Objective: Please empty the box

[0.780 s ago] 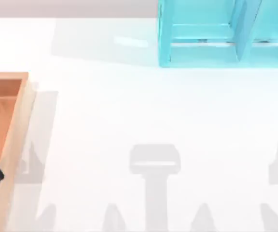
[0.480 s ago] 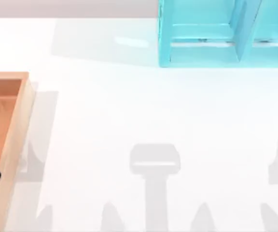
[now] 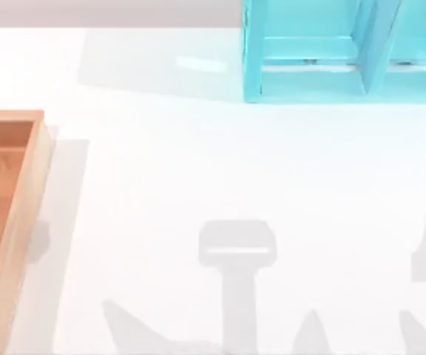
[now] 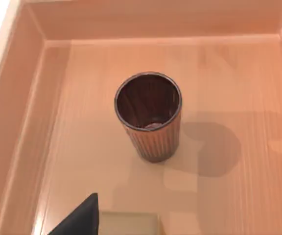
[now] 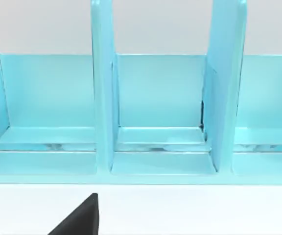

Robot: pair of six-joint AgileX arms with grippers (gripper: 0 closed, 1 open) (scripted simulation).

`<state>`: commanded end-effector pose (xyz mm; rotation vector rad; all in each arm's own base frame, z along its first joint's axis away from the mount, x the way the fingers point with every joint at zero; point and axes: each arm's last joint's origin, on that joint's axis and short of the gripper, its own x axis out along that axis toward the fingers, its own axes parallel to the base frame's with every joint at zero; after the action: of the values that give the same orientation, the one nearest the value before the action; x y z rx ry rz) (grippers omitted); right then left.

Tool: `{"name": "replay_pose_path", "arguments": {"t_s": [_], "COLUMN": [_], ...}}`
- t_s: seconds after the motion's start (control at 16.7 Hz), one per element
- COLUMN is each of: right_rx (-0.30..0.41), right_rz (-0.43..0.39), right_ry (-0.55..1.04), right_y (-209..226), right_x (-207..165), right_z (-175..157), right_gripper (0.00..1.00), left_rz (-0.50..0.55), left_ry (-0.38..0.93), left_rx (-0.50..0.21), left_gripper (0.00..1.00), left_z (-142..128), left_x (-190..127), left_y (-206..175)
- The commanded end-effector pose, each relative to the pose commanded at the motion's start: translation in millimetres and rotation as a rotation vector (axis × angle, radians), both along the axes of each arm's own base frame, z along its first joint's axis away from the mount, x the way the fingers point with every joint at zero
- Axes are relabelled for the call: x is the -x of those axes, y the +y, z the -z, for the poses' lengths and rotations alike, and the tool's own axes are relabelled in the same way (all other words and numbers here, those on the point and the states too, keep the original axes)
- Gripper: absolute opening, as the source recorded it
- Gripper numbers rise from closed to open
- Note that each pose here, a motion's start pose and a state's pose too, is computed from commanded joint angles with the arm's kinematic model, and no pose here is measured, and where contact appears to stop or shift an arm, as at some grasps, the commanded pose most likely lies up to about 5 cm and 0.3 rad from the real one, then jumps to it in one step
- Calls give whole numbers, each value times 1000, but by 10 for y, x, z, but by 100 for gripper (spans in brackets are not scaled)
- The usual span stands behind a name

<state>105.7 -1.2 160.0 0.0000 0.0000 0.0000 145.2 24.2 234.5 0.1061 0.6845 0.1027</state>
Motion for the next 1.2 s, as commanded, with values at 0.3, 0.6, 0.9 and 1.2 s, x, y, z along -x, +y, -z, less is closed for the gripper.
{"name": "replay_pose_path", "arguments": {"t_s": [0.3,0.6,0.9,1.2], "right_rx": [0,0,0,0], "right_rz": [0,0,0,0], "right_ry": [0,0,0,0], "right_y": [0,0,0,0], "right_x": [0,0,0,0], "right_z": [0,0,0,0], "right_gripper": [100,100,100,100], "left_rz": [-10,6,13,13], "left_ry": [498,810,884,885], "left_rx": [42,116,140,140], "left_gripper": [100,100,100,100], "left_z": [-132,-82,-68,-25], "left_x": [-613,-1058,-1162,-1166], "left_y": [331,666,771,763]}}
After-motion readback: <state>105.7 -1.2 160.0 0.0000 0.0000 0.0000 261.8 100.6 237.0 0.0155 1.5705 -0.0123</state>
